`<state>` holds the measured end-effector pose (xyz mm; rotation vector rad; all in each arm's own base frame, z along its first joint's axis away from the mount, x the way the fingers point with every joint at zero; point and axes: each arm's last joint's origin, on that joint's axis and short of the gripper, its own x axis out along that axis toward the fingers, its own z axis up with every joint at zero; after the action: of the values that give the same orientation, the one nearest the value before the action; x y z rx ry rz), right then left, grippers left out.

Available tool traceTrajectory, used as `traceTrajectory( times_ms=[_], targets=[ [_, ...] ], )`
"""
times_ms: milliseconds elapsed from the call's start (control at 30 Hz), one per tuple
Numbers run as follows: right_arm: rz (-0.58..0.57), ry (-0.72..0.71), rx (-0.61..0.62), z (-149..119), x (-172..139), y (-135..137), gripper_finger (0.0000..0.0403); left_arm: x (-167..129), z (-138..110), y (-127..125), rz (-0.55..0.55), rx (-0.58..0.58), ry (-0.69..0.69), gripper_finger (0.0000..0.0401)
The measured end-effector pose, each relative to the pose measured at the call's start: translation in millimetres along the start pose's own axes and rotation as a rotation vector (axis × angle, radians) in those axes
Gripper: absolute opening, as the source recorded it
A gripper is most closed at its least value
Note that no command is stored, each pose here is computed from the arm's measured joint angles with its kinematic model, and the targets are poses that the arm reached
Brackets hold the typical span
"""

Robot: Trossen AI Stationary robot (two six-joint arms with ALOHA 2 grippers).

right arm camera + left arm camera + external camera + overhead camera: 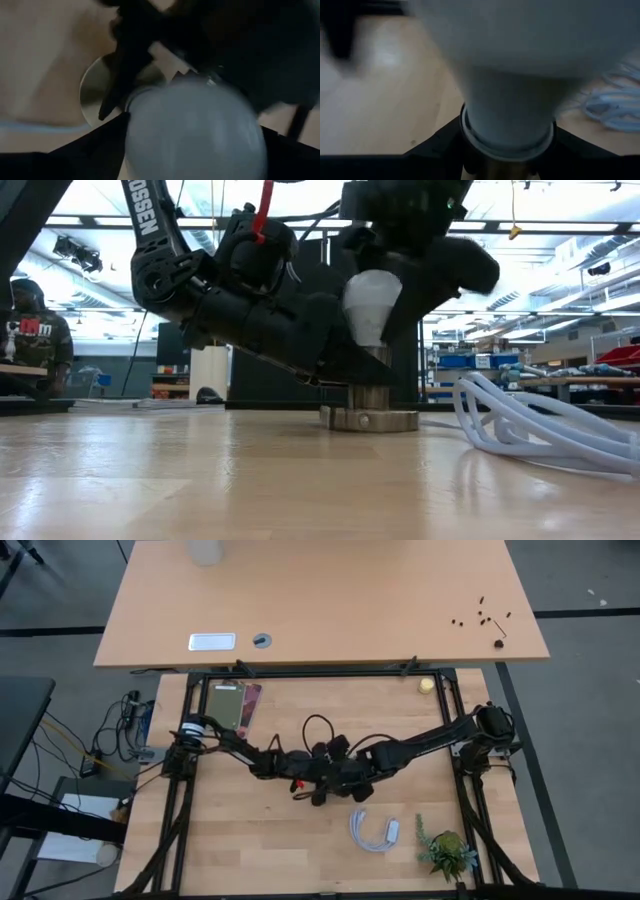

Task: Screw lightbulb
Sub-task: Remove the white lightbulb from the desk lamp

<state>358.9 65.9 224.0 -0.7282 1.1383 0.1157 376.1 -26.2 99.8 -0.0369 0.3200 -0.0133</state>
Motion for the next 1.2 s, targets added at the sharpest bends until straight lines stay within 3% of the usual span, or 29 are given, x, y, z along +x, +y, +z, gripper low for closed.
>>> traceTrajectory(
  times_ms=[233,433,800,1000,1200],
  targets=[
    [0.097,-0.016,0.390,-1.1,-7.1,2.4,0.0392,-0.2,-0.8,-0.5,-0.008,-0.005,0.006,0.0193],
    [0.145,0.083,0.740,-8.6,-7.2,12.7,0.0382,-0.2,-0.7,-0.5,-0.007,-0.025,0.005,0.0193],
    [-0.141,-0.038,0.897,-17.2,1.0,83.0,0.0378,-0.1,-0.9,-1.0,-0.017,-0.025,0.006,0.0193],
    [-0.227,-0.332,1.040,-28.8,4.1,106.7,0.0378,-0.1,-0.8,-1.0,-0.018,-0.025,0.005,0.0193],
    [-0.360,-0.591,1.082,-38.3,17.2,116.2,0.0377,-0.1,-0.8,-0.5,0.001,-0.024,0.003,0.0193]
  ],
)
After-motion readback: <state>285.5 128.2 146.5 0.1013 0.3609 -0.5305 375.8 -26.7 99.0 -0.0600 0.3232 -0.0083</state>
